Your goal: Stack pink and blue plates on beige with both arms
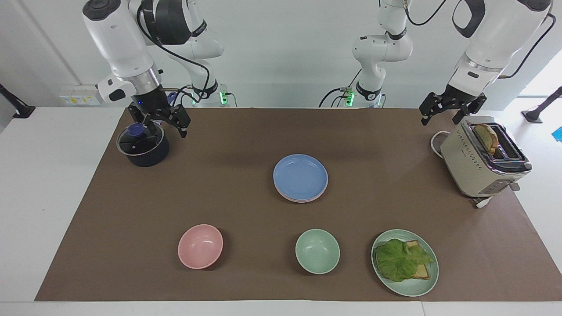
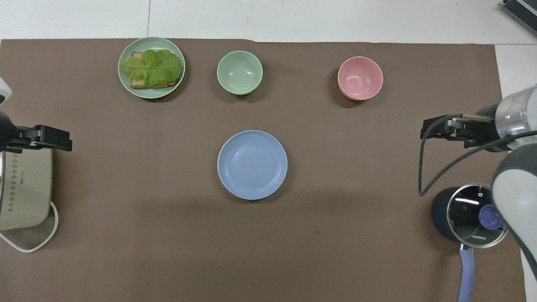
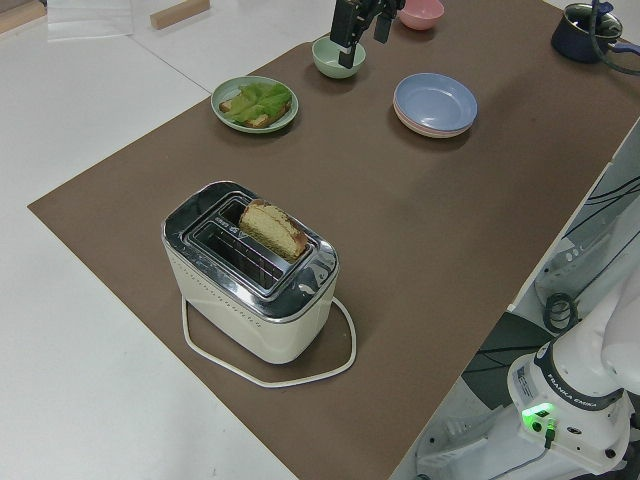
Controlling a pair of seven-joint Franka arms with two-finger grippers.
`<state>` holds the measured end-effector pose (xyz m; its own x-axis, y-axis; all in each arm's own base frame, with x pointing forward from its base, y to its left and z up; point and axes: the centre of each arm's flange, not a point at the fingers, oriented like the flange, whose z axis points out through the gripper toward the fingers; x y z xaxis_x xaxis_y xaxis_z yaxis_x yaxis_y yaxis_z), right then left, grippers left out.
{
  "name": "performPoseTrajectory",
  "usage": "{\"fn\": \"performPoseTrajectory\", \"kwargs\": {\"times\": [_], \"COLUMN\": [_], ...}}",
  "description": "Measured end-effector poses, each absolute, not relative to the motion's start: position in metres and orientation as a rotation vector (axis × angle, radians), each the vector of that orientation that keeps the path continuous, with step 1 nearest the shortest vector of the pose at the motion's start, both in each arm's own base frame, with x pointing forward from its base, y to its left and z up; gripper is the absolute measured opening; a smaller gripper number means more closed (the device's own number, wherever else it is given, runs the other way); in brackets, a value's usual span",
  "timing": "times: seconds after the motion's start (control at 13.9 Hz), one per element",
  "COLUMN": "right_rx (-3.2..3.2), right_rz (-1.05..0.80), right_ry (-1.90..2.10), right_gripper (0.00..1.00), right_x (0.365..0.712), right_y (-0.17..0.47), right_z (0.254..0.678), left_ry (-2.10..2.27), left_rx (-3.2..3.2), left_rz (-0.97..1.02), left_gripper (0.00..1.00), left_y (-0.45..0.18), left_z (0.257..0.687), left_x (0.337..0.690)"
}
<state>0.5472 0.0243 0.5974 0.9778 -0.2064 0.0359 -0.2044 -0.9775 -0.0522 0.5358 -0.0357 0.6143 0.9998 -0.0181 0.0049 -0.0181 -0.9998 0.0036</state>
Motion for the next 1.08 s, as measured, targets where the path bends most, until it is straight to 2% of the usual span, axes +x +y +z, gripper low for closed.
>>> {"fn": "performPoseTrajectory", "kwargs": {"times": [0.43, 0.72, 1.08], "right_rx": [-3.109, -3.115, -3.122], "right_rz": [-0.005, 0.027, 0.022], "right_ry": [0.332, 0.276, 0.212], "right_gripper": [1.0, 1.0, 1.0], "right_x": [0.529, 0.522, 0.521], "right_y": [-0.004, -0.007, -0.039], "right_z": [0.652, 0.643, 0.643], "left_ry": [-0.028, -0.028, -0.028], "left_rx": [3.138, 3.138, 3.138], "left_rz": [0.008, 0.008, 0.008], "left_gripper": [1.0, 1.0, 1.0], "left_y": [-0.036, -0.036, -0.036], "left_z": [0.614, 0.614, 0.614], "left_x": [0.536, 0.536, 0.536]}}
